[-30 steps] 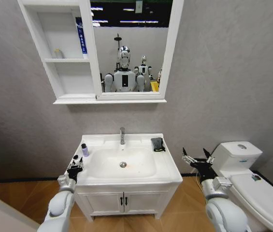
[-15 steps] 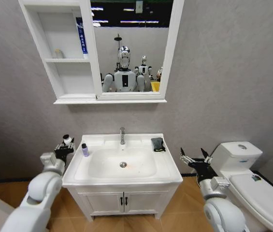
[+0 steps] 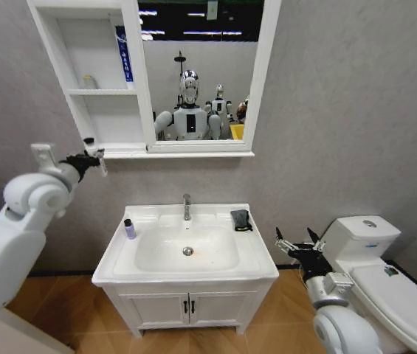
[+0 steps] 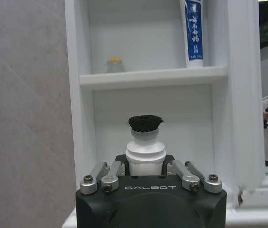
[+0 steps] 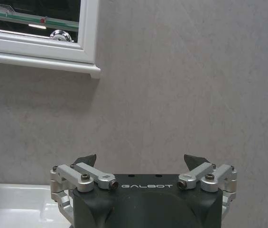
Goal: Move facial cleanser and shampoo from washbasin to cabinet, then wipe washbasin with towel.
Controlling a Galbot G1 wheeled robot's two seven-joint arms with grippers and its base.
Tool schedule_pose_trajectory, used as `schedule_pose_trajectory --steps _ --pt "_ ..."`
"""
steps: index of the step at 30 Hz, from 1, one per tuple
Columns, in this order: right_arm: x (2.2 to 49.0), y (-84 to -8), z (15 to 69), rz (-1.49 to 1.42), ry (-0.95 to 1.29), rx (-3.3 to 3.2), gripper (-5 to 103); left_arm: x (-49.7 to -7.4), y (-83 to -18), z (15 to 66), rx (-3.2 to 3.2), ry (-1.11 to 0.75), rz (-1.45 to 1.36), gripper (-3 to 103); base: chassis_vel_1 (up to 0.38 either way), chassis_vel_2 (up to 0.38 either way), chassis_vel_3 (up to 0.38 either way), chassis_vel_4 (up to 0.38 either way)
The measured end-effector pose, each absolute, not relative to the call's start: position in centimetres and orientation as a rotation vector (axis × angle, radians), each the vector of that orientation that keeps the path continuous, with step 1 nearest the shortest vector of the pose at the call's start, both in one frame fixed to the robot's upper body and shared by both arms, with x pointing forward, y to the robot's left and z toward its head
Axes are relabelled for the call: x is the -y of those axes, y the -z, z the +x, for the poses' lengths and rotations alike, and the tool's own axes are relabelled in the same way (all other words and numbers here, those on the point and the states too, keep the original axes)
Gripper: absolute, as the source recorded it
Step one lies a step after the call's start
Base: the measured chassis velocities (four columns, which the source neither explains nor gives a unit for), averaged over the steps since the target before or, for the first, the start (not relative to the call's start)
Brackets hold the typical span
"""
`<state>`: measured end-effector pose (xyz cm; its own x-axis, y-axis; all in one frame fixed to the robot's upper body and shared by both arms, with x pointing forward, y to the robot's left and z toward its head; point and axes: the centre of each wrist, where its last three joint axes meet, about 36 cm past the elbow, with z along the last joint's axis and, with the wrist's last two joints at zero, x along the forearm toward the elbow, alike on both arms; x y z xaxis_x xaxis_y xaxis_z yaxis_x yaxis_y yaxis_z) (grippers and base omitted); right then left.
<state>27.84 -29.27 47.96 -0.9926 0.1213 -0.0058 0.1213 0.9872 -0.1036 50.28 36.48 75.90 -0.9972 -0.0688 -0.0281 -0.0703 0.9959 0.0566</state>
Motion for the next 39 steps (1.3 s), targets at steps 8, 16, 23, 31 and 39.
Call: schedule_pose_trajectory --steps 8,16,23,31,39 --pt "29.2 -48.3 27.3 -0.215 -0.165 3.128 100 -36.8 -77.9 58.3 -3.145 -0.047 -0.115 33 0.0 0.0 0.0 0.0" --pt "29.4 -48.5 26.9 -0.244 -0.173 3.125 100 -36.0 -79.3 64.0 -3.136 -0.045 -0.13 33 0.0 0.0 0.0 0.0" --pt "29.4 -48.7 27.0 -0.236 -0.171 3.133 100 -38.6 -78.3 66.7 -3.167 -0.077 -0.203 33 0.0 0.0 0.0 0.0" --pt "29.5 -48.5 27.1 -0.237 -0.175 3.127 100 -39.5 -77.9 67.1 -3.174 -0.075 -0.218 33 0.0 0.0 0.0 0.0" --pt "29.4 -48.6 27.1 -0.234 -0.174 3.129 100 -39.3 -77.5 67.5 -3.181 -0.057 -0.219 38 0.0 0.0 0.0 0.0"
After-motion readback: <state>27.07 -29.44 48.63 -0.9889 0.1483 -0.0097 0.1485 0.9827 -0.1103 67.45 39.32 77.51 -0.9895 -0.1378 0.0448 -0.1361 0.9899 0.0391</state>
